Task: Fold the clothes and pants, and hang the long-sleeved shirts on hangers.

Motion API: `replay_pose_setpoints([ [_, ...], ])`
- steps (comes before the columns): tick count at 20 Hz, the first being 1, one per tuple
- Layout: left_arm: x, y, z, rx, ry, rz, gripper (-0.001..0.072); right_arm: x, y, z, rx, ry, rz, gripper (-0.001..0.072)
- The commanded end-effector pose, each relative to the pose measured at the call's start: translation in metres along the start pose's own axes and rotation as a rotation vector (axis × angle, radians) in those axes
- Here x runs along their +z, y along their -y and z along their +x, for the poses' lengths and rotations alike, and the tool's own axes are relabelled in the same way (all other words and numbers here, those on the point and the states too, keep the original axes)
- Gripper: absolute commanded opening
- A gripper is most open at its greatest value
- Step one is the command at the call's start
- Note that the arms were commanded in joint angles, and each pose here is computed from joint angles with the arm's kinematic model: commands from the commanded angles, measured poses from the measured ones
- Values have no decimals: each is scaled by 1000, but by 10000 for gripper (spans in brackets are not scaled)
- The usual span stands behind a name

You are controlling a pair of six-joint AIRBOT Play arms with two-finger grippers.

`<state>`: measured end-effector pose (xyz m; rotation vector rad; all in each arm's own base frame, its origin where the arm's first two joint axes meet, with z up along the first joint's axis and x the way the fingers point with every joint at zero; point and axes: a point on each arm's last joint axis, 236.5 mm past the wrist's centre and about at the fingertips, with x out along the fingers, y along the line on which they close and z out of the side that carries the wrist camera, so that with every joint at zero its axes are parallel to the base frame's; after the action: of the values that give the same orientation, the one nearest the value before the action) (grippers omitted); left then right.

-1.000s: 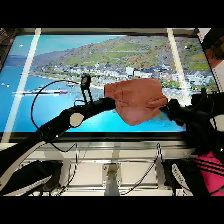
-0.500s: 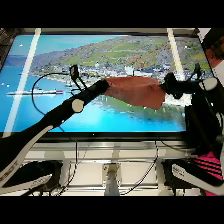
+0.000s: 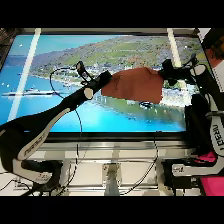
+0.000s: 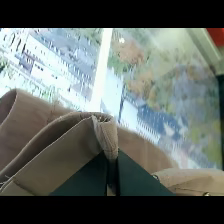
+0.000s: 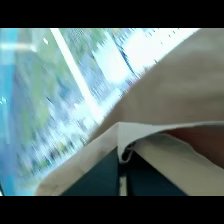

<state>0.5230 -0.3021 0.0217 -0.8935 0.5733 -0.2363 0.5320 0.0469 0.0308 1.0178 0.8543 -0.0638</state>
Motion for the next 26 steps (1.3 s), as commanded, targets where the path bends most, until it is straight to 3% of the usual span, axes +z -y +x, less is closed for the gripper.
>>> replay_pose_setpoints([
  [1, 35, 5, 23, -48, 165, -7, 244, 43, -21, 27, 85, 206, 64, 296],
  [2, 43, 3, 26, -53, 197, -6, 419, 52, -24, 30, 100, 242, 77, 297],
  [3, 48, -3, 28, -45, 208, -9, 499, 56, -24, 34, 103, 251, 75, 311],
  [5, 58, -13, 28, -27, 218, -15, 499, 62, -21, 37, 87, 249, 50, 443],
  [6, 66, -15, 27, -25, 230, -8, 499, 65, -17, 35, 68, 249, 9, 470],
  [9, 91, -13, 16, -16, 194, 172, 498, 75, 0, 21, -4, 210, -77, 462],
  [10, 95, -19, 9, 19, 138, 228, 496, 76, 8, 15, -26, 178, -75, 425],
  [12, 107, -34, -15, 105, 32, 272, 495, 78, 28, 5, -86, 113, -170, 429],
  [15, 128, -33, -60, 162, -63, 452, 495, 60, 65, -10, -162, -109, -271, 522],
  [18, 123, -5, -106, 120, -162, 576, 495, 36, 91, -17, -157, -355, -232, 587],
  [20, 105, 17, -128, 53, -239, 608, 495, 15, 88, -15, -77, -512, -211, 686],
  [23, 84, 48, -147, -65, -305, 592, 495, 9, 96, 0, -80, -586, -224, 690],
  [26, 77, 53, -151, -91, -332, 588, 495, 7, 106, 17, -95, -609, -189, 690],
])
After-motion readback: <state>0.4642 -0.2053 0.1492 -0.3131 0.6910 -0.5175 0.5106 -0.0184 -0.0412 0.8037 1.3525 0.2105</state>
